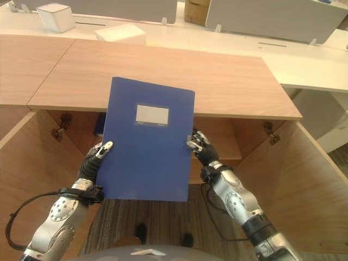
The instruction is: Put the empty folder in the office cabinet
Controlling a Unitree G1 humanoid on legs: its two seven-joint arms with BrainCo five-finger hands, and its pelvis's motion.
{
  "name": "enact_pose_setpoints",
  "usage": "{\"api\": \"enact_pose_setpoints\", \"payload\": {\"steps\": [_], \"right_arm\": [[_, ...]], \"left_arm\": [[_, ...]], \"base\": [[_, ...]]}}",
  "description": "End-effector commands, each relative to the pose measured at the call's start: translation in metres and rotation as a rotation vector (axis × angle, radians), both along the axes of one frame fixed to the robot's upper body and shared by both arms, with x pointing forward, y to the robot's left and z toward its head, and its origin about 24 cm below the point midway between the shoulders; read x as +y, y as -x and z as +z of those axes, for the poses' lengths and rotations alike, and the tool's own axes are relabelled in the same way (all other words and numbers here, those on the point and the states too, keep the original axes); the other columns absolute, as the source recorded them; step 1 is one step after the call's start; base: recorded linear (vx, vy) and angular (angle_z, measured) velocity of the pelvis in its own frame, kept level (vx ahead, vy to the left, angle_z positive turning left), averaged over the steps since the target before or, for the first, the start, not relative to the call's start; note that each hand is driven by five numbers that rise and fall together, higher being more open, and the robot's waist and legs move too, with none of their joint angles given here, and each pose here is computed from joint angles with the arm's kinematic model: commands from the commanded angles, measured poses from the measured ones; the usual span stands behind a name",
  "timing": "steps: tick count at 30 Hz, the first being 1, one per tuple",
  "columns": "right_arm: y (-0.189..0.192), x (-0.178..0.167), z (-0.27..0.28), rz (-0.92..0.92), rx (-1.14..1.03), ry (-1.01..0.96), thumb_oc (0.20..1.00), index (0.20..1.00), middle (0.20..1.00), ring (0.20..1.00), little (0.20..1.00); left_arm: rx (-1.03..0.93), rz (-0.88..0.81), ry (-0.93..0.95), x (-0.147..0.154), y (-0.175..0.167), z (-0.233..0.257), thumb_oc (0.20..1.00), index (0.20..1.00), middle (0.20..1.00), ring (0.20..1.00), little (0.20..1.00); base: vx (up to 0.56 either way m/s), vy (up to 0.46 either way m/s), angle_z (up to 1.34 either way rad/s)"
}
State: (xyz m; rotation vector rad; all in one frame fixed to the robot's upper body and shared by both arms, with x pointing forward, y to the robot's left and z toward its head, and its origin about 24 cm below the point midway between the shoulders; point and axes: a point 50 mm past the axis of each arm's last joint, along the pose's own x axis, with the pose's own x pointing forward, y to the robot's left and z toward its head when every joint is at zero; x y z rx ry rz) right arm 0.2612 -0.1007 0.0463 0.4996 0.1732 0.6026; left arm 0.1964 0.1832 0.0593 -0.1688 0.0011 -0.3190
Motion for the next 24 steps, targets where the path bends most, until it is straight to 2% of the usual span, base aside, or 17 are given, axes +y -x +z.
{"api": "enact_pose_setpoints", "payload": {"steps": [1,10,15,16,17,18,19,20,24], "right_arm": [[0.000,0.031,0.044,0.216,-0.216,-0.019,1.000,1.000,1.000,1.000,1.000],[0.009,0.049,0.049,0.404,-0.257,0.044,1.000,1.000,1.000,1.000,1.000],[0.007,0.054,0.052,0.398,-0.264,0.024,1.000,1.000,1.000,1.000,1.000],[0.007,0.055,0.053,0.391,-0.268,0.018,0.583,0.583,0.583,0.583,0.583],[0.006,0.055,0.054,0.385,-0.273,0.010,0.545,0.545,0.545,0.545,0.545],[0.006,0.055,0.054,0.385,-0.273,0.010,0.457,0.457,0.457,0.457,0.457],[0.006,0.055,0.054,0.385,-0.273,0.010,0.457,0.457,0.457,0.457,0.457],[0.006,0.054,0.055,0.360,-0.274,-0.010,0.200,0.200,0.200,0.200,0.200],[0.008,0.054,0.056,0.342,-0.279,-0.035,0.200,0.200,0.200,0.200,0.200]], "left_arm": [[-0.182,-0.141,0.068,-0.020,-0.010,0.034,0.200,0.200,0.200,0.200,0.200],[-0.191,-0.165,0.063,-0.022,-0.011,0.036,0.200,0.200,0.200,0.200,0.200],[-0.187,-0.178,0.069,-0.024,-0.012,0.035,0.200,0.200,0.200,0.200,0.200],[-0.186,-0.177,0.072,-0.025,-0.012,0.035,0.200,0.200,0.200,0.200,0.200],[-0.185,-0.179,0.073,-0.025,-0.012,0.035,0.200,0.200,0.200,0.200,0.200],[-0.185,-0.179,0.073,-0.025,-0.012,0.035,0.200,0.200,0.200,0.200,0.200],[-0.185,-0.179,0.073,-0.025,-0.012,0.035,0.200,0.200,0.200,0.200,0.200],[-0.174,-0.175,0.073,-0.024,-0.012,0.033,0.200,0.200,0.200,0.200,0.200],[-0.163,-0.166,0.073,-0.023,-0.011,0.031,0.200,0.200,0.200,0.200,0.200]], "base": [[0.00,0.000,0.00],[0.00,-0.015,0.01],[0.00,0.000,0.00],[0.00,0.000,0.00],[0.00,0.000,0.00],[0.00,0.000,0.00],[0.00,0.000,0.00],[0.00,0.000,0.00],[0.01,-0.001,0.00]]}}
